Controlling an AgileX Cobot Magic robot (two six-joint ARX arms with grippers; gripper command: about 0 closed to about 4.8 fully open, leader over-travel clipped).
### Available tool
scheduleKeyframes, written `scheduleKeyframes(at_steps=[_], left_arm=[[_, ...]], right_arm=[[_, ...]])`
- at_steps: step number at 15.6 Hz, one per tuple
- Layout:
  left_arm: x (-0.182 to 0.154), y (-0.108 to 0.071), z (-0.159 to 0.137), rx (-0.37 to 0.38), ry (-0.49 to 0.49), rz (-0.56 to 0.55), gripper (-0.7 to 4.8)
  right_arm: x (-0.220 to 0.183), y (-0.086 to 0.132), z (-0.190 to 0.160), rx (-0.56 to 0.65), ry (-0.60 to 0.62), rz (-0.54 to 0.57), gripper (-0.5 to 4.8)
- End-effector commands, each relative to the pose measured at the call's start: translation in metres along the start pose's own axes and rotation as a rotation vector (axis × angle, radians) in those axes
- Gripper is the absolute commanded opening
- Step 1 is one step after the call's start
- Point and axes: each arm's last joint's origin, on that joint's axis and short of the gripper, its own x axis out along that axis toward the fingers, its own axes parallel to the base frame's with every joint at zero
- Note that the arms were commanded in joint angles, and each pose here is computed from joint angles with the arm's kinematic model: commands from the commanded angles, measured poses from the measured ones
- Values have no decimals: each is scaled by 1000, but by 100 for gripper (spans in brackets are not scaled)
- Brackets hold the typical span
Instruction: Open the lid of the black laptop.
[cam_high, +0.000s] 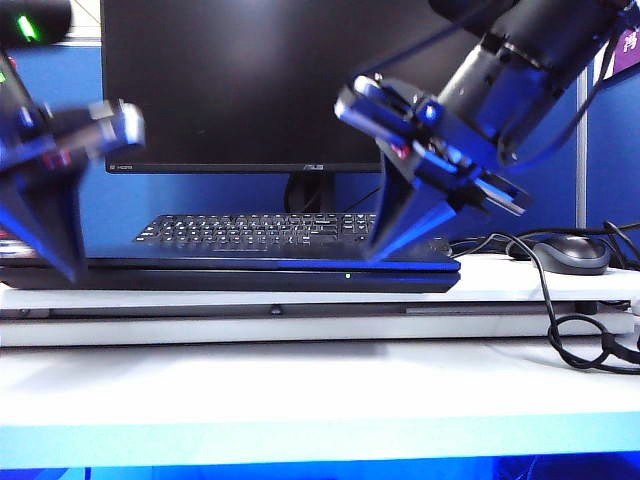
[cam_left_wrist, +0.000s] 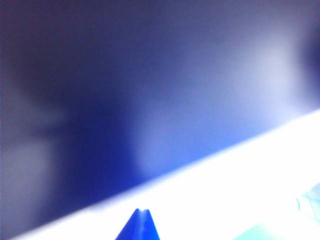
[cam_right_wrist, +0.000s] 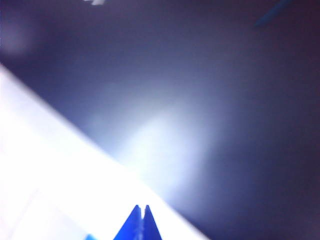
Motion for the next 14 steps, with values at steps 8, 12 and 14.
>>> scheduleKeyframes(at_steps=[8, 12, 14], left_arm=[[-49, -12, -100, -237, -496, 1, -5], [-33, -8, -102, -296, -622, -29, -5], [-24, -6, -102, -283, -737, -19, -5]], right_arm=[[-13, 47, -22, -110, -228, 136, -1], [2, 33, -59, -39, -298, 150, -1], [4, 27, -66, -30, -355, 110, -1]])
